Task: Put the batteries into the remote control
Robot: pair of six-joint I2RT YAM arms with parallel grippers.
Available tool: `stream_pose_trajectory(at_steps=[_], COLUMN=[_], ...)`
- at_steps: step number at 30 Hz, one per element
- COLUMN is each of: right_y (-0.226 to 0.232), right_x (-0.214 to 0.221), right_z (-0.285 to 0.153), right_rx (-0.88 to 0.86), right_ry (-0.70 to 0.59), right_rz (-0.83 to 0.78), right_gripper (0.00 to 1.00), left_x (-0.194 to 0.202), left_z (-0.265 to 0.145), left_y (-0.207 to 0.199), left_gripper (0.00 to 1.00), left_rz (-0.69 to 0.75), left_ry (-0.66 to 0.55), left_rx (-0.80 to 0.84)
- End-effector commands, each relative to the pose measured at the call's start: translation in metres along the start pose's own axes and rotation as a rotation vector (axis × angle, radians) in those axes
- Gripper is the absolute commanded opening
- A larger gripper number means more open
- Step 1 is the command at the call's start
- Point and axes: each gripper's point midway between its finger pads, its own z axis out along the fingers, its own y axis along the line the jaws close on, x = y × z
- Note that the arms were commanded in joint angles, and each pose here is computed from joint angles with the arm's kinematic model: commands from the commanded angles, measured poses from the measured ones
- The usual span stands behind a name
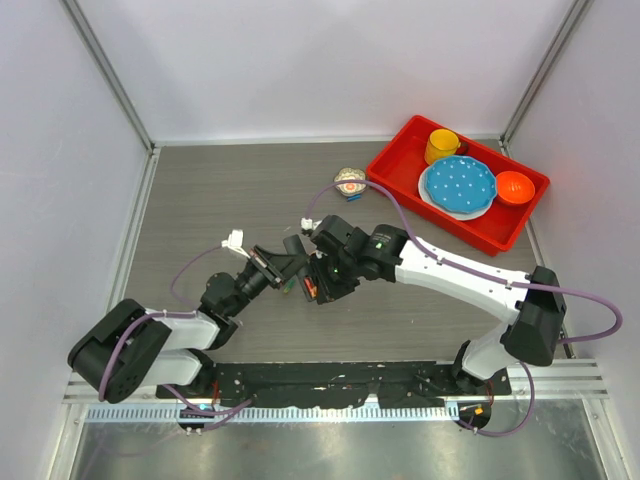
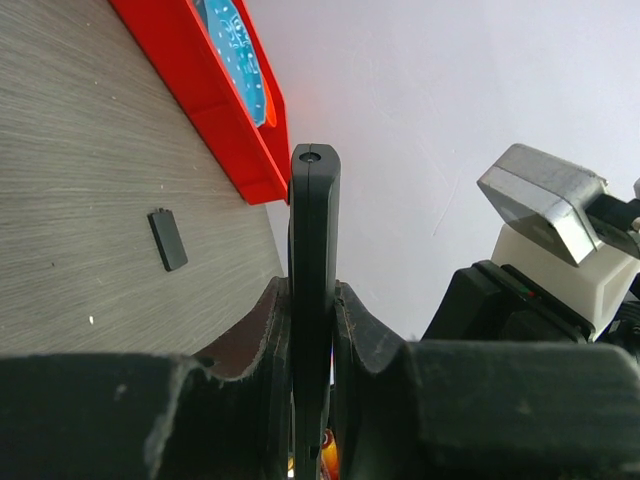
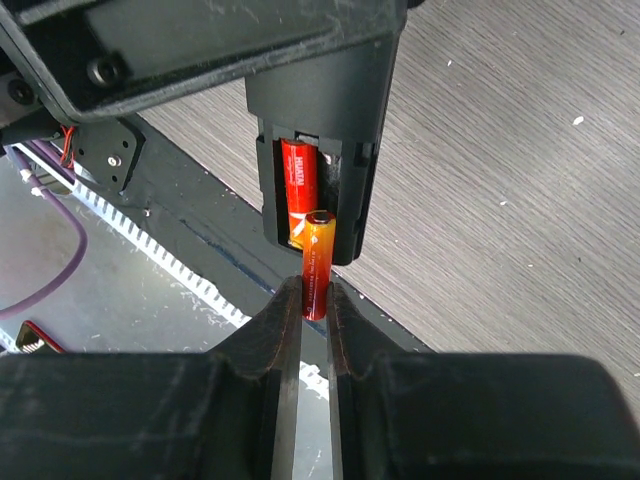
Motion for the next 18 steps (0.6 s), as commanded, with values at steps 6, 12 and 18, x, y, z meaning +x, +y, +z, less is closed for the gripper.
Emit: stream_pose_trajectory(at_steps=[6,12,18], right_y=[0.0049,0.0016,-0.0031], right_x=[-0.0130,-0.0141,-0.0139], right_z=[-0.0048,-0.0031,-0.0004], right_rx=[-0.008,-0.008,-0.001], right_ry=[-0.018,-0.002,0.010], right_rz=[-0.021,-0.016,-0.009], right_gripper=[0.01,0.01,0.01], left_x=[-0.0066,-0.0046,-0.0035], left_z=[-0.0084,-0.0094,-0.0110], left_y=[-0.0641,-0.0668,-0.0687], left_gripper=[0.00,0.00,0.00], left_rz=[0.034,0.034,0.037], left_ry=[-0.041,-0.039,-0.040], left_rx=[0.252,0.259,0.266])
